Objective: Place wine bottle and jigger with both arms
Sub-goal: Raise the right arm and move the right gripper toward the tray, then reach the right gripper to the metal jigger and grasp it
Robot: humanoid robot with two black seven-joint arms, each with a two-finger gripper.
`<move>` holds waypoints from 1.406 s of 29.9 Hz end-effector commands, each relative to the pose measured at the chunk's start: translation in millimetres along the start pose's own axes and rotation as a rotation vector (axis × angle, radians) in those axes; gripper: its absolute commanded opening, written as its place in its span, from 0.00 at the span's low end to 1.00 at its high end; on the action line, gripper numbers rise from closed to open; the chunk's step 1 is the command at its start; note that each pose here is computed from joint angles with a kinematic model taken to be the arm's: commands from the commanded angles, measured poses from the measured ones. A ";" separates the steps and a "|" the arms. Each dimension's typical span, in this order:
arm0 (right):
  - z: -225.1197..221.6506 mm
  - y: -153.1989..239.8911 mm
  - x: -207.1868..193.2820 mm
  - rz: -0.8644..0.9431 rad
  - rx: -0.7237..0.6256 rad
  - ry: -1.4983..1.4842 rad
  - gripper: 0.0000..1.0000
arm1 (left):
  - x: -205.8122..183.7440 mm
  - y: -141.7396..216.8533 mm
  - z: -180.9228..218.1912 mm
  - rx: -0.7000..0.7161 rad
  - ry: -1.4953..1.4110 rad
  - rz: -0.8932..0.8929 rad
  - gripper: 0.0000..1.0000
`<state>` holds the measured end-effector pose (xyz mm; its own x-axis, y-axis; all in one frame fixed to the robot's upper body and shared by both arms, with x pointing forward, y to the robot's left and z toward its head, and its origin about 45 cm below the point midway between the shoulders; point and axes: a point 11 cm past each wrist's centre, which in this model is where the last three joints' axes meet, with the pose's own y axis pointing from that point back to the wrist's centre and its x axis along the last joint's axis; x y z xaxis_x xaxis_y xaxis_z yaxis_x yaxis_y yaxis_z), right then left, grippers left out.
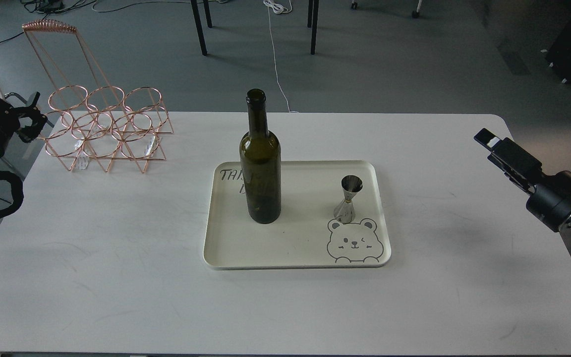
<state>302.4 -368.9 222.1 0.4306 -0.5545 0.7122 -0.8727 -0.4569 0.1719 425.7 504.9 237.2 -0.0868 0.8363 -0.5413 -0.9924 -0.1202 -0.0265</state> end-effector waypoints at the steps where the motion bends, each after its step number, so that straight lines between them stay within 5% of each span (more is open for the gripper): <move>1: 7.2 -3.6 -26.3 -0.051 0.033 0.160 0.99 | 2.1 0.7 4.0 -0.005 -0.006 0.003 0.98; 10: 27.0 -24.9 -96.4 -0.163 0.122 0.424 0.97 | 1.3 0.5 3.4 -0.011 -0.004 0.002 0.98; 15: 34.5 -47.3 -120.5 -0.230 0.160 0.540 0.82 | 3.6 1.8 3.8 -0.009 -0.010 0.006 0.98; 42: -1.3 -126.1 -147.6 -0.328 0.306 0.719 0.56 | -3.9 -4.5 15.8 -0.043 -0.012 -0.009 0.98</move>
<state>346.2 -233.1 99.5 0.3100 0.1671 0.9359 -0.5822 -0.7449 0.3258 426.8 512.5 250.1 -0.0858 0.8429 -0.5312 -0.9881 -0.1404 -0.0632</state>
